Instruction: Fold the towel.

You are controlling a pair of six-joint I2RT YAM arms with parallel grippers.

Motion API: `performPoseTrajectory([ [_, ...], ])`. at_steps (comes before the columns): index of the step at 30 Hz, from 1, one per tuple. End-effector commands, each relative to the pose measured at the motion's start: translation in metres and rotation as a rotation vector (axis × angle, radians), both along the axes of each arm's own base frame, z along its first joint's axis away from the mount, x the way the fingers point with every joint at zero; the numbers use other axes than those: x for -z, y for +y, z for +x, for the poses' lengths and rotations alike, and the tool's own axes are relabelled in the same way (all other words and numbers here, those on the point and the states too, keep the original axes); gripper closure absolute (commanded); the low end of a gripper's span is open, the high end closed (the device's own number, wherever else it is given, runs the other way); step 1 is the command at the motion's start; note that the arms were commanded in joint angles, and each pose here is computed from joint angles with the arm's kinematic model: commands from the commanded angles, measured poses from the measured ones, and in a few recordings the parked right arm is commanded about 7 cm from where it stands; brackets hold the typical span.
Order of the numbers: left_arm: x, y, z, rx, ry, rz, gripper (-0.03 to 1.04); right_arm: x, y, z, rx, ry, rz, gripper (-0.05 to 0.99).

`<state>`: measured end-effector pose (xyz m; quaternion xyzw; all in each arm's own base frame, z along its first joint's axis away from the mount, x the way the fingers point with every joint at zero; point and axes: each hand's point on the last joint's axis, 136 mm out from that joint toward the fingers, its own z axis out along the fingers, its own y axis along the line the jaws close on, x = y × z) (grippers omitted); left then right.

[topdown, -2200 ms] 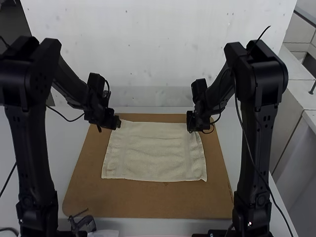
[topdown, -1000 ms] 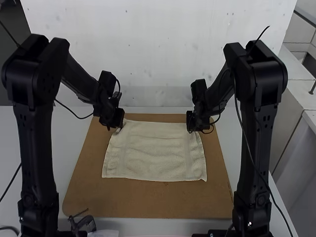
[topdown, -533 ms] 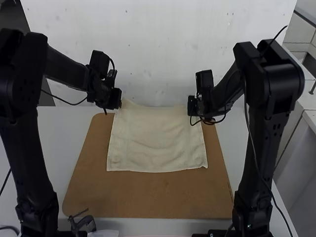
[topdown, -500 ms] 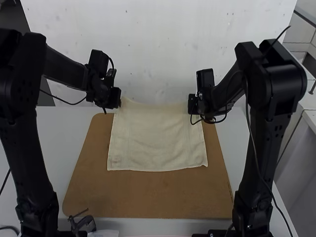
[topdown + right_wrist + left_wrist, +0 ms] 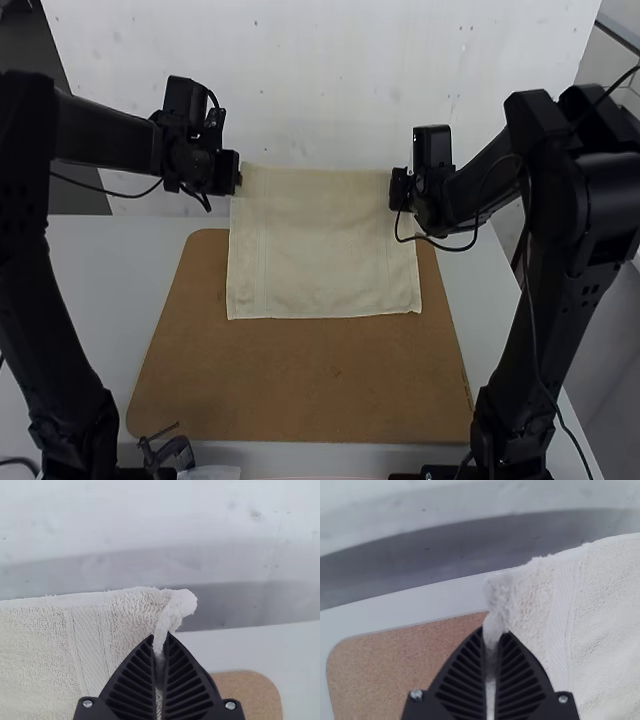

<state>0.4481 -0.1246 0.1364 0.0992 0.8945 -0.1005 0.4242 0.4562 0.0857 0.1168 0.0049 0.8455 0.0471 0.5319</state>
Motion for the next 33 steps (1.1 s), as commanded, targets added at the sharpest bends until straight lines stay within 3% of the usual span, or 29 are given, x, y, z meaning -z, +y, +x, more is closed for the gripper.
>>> performPoseTrajectory([
  [1, 0.006, 0.005, -0.014, -0.004, 0.013, -0.008, 0.99, -0.001, -0.004, -0.007, -0.006, 0.001, 0.009, 0.92],
  [15, 0.024, 0.009, -0.066, 0.032, 0.044, 0.002, 0.99, 0.039, 0.005, -0.039, -0.146, 0.17, 0.036, 0.92],
  [21, 0.047, 0.0, -0.087, 0.063, 0.093, 0.009, 0.99, 0.021, 0.011, -0.055, -0.206, 0.164, 0.041, 0.92],
  [33, 0.04, 0.002, -0.107, 0.08, 0.059, 0.008, 0.99, 0.023, -0.003, -0.079, -0.215, 0.196, 0.001, 0.92],
])
